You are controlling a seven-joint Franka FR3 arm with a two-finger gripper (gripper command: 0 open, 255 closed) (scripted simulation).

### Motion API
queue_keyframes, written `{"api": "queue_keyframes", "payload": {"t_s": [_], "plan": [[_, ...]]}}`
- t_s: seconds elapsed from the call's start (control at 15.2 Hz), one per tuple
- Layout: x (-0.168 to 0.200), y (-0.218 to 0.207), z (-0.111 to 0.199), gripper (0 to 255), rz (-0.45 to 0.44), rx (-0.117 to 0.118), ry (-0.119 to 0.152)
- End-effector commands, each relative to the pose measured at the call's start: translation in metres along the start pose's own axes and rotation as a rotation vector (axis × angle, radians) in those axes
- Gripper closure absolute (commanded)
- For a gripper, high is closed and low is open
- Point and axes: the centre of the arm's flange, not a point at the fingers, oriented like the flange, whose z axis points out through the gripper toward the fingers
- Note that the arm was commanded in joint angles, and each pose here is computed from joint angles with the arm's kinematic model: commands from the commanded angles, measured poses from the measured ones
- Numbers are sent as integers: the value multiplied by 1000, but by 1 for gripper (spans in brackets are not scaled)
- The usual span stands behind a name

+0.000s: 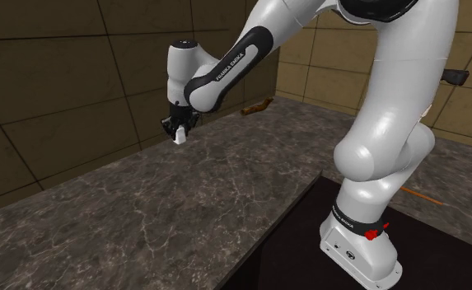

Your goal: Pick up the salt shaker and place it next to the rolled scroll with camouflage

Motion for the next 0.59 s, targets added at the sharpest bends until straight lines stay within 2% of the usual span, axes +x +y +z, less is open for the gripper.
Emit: {"api": "queue_keyframes", "payload": {"t_s": [0.0,0.53], "plan": [[3,-1,-10,255,0,0,-1],[18,-1,-50,255,0,0,-1]]}}
